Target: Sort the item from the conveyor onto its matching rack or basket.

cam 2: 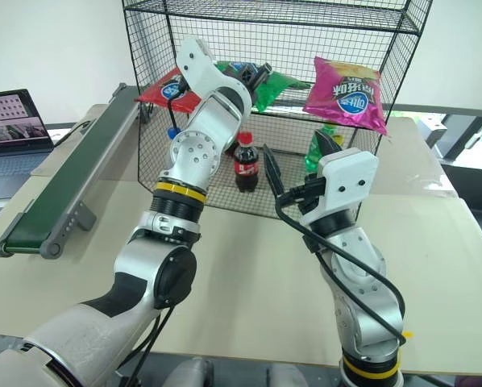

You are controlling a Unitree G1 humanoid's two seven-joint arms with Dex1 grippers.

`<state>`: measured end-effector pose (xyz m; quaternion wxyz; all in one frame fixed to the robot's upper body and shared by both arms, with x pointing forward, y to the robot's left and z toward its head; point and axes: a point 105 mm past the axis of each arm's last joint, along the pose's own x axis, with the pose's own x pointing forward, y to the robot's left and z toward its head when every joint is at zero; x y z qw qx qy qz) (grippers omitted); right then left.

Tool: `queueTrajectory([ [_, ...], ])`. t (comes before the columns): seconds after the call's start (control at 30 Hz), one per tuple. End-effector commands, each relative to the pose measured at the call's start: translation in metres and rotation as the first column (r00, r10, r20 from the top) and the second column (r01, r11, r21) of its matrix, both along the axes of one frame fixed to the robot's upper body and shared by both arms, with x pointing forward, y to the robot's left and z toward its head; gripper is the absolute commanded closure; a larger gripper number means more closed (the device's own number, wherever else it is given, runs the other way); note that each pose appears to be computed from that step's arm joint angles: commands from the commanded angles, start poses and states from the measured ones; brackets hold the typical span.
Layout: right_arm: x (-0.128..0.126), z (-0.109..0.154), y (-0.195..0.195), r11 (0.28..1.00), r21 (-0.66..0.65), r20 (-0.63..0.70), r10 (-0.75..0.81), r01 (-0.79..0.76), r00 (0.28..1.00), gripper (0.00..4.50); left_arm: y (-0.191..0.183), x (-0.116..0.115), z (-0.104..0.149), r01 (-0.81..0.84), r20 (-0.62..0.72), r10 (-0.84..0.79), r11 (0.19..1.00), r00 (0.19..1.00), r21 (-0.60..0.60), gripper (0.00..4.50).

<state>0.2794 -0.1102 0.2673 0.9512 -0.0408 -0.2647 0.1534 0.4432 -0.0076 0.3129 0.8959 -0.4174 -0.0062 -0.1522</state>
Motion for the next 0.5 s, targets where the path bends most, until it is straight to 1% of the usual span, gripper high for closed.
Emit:
queueTrajectory([
  [0.03,-0.0074,0.0130,-0.0005,1.000,0.009,0.069,-0.007,0.006,0.998,0.00,-0.0694,-0.0268,-0.0048,0.159,-0.029,-0.162,0.985,0.986,-0.064,4.45],
  [0.3,-0.0071,0.0132,0.0004,1.000,0.010,0.070,-0.002,0.001,0.998,0.00,-0.0749,-0.0247,-0.0049,0.171,-0.040,-0.176,0.981,0.984,-0.090,4.45],
  [0.33,-0.0070,0.0132,0.0006,1.000,0.010,0.070,-0.001,0.000,0.998,0.00,-0.0753,-0.0248,-0.0042,0.177,-0.035,-0.181,0.980,0.983,-0.094,3.95],
  [0.37,-0.0069,0.0133,0.0007,1.000,0.009,0.070,0.000,0.000,0.998,0.00,-0.0758,-0.0252,-0.0034,0.182,-0.030,-0.186,0.978,0.982,-0.097,3.73],
  [0.4,-0.0068,0.0133,0.0006,1.000,0.009,0.070,0.000,-0.001,0.998,0.00,-0.0763,-0.0257,-0.0027,0.189,-0.026,-0.193,0.977,0.981,-0.100,3.27],
  [0.43,-0.0066,0.0133,0.0005,1.000,0.009,0.069,0.001,-0.001,0.998,0.00,-0.0768,-0.0264,-0.0021,0.196,-0.022,-0.199,0.975,0.980,-0.100,3.12],
  [0.47,-0.0065,0.0133,0.0004,1.000,0.010,0.069,0.001,-0.002,0.998,0.00,-0.0771,-0.0273,-0.0016,0.204,-0.016,-0.207,0.974,0.978,-0.096,2.60],
  [0.5,-0.0063,0.0132,0.0002,1.000,0.010,0.069,0.001,-0.002,0.998,0.00,-0.0775,-0.0282,-0.0016,0.212,-0.013,-0.214,0.973,0.977,-0.093,2.23],
])
